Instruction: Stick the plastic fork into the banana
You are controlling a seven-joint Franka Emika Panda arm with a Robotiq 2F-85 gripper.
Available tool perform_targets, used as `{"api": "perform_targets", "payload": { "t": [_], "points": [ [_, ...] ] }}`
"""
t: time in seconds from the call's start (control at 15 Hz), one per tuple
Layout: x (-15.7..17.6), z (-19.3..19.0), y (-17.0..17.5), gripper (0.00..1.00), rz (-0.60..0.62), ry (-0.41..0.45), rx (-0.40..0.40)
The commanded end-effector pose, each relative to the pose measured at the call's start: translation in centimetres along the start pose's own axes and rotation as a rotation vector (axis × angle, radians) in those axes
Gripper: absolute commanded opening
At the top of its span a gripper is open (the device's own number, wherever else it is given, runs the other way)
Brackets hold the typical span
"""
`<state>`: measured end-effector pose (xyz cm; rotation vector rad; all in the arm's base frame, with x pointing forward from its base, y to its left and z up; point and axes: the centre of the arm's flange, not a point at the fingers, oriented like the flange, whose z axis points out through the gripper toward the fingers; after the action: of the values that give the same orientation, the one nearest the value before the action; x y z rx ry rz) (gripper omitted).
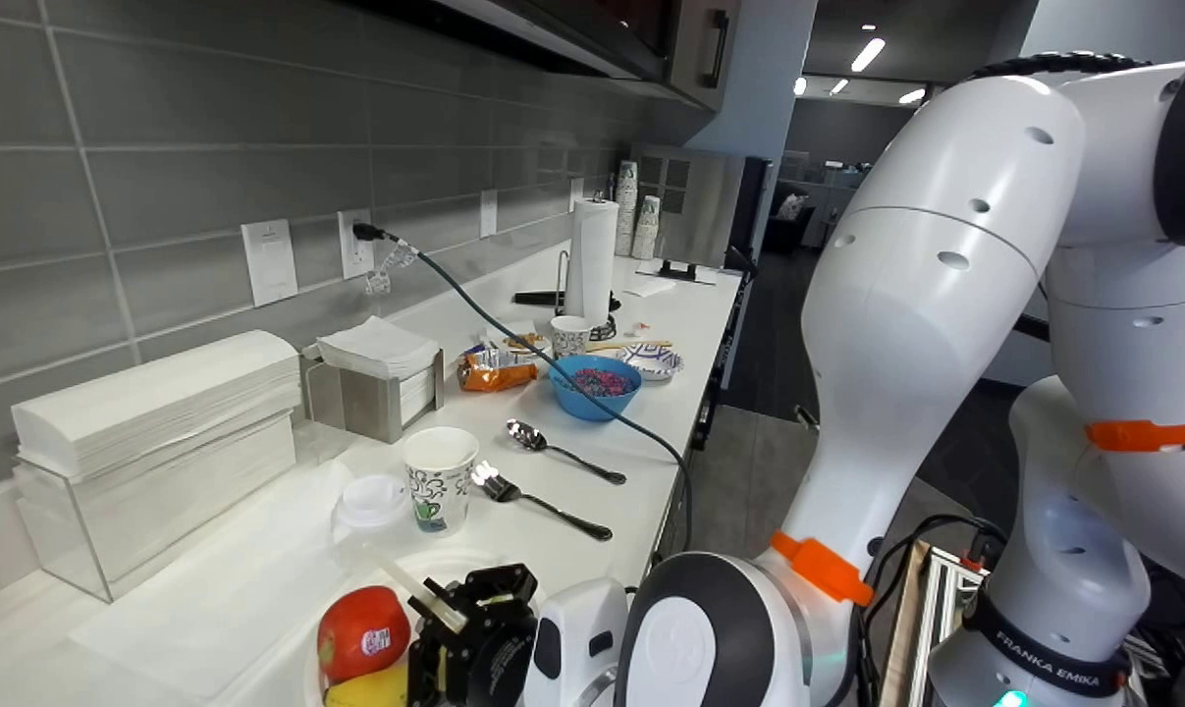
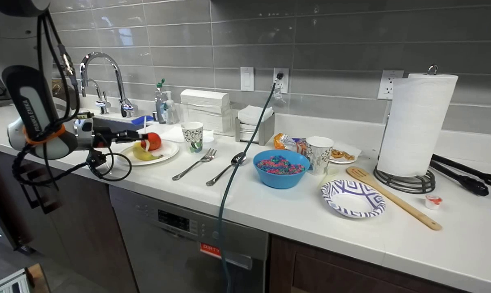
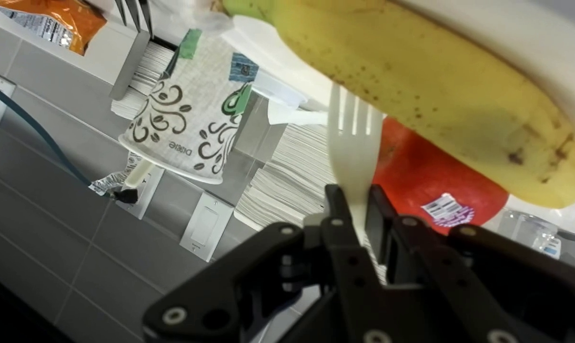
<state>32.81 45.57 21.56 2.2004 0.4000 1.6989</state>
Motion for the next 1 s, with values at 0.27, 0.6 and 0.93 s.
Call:
{"api": "perform_targets", "payload": {
  "t": [0.27,0.6,0.93],
  "points": [
    [-2.44,0.00,-0.60,0.04,0.050,-0.151,0.121],
    [-2.56,0.18,-0.54,0.04,0.063,-0.196,0.166],
    [-2.48,0.12,-0.31,0.04,0.068,-0.205,0.162]
  ]
}}
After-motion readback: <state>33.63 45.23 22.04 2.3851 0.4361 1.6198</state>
